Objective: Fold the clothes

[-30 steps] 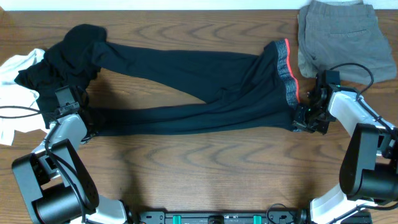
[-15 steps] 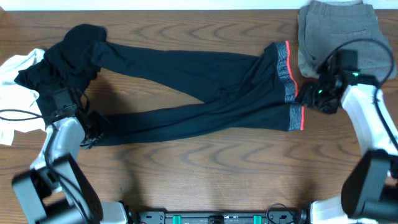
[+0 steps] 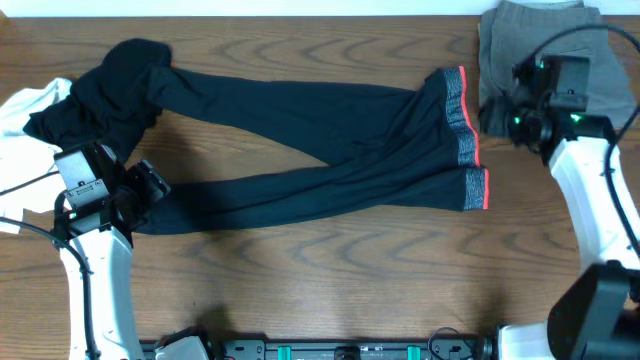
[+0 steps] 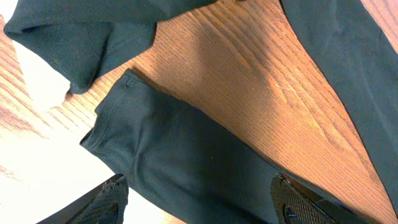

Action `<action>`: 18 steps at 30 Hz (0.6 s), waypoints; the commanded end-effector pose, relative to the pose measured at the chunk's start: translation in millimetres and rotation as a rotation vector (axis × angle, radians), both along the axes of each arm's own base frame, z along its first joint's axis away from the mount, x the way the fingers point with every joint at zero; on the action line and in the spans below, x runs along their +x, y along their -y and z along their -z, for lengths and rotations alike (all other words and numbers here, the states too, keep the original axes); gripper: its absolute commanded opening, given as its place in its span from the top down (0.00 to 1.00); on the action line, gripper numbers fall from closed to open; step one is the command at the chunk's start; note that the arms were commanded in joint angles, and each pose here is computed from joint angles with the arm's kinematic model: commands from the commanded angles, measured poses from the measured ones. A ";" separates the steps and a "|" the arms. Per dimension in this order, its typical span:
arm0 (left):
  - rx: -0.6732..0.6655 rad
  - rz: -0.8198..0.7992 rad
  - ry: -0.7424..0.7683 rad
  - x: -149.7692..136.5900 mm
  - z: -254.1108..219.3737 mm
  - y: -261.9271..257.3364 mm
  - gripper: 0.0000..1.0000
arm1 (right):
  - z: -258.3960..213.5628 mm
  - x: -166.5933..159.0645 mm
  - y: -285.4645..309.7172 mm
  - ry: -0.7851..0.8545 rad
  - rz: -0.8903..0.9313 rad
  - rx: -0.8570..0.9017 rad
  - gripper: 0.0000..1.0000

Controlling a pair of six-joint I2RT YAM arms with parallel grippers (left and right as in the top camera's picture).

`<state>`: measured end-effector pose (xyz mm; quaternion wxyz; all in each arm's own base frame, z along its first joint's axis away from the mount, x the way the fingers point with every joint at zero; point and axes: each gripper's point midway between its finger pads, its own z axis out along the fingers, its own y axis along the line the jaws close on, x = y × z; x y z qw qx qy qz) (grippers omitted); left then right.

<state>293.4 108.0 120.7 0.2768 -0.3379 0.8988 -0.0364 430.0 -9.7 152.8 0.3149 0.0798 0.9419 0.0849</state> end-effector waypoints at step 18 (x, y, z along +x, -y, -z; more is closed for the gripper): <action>-0.028 0.139 -0.089 19.6 30.4 37.4 0.25 | 107.1 122.2 -49.9 0.213 -0.118 0.002 0.97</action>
